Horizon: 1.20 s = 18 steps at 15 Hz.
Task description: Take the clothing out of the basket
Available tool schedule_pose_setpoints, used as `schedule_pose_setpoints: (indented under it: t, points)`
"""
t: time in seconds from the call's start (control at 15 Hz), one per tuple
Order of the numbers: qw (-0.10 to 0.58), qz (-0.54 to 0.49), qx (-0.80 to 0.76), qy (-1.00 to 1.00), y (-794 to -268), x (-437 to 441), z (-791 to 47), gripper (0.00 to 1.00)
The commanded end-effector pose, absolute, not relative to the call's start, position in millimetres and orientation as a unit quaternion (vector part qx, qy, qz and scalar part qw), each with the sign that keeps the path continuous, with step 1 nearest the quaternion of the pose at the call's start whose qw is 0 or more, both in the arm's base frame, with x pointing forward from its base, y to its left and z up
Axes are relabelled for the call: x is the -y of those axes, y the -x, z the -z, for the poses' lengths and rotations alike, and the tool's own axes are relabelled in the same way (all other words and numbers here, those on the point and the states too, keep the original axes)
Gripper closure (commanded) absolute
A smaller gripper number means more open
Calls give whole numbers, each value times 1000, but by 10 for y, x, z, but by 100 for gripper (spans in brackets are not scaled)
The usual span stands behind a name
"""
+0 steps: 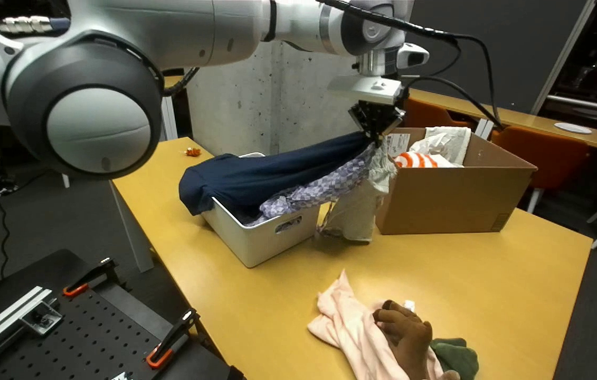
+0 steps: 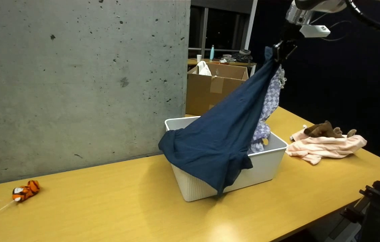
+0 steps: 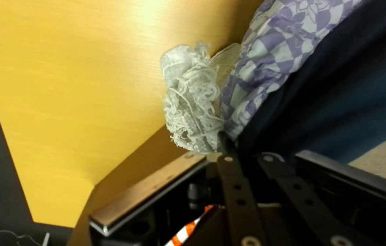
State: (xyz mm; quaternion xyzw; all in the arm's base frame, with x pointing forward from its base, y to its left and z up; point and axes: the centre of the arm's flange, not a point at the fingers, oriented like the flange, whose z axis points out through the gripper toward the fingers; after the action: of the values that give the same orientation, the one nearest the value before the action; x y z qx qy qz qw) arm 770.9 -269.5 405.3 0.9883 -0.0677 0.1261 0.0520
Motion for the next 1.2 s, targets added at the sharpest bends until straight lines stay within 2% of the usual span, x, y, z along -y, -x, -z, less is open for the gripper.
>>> schedule_pose_setpoints:
  t: [0.0,0.4,0.6,0.93,1.13]
  points:
    - [41,-112,124,-985,-7523,3277,-3944,98]
    - [42,-87,200,-975,-7271,4005,-3883,98]
    - [33,-97,209,-973,-7230,3969,-4047,98]
    - [36,-144,206,-967,-7042,3779,-4894,98]
    - [45,-183,222,-957,-6750,3866,-5517,98]
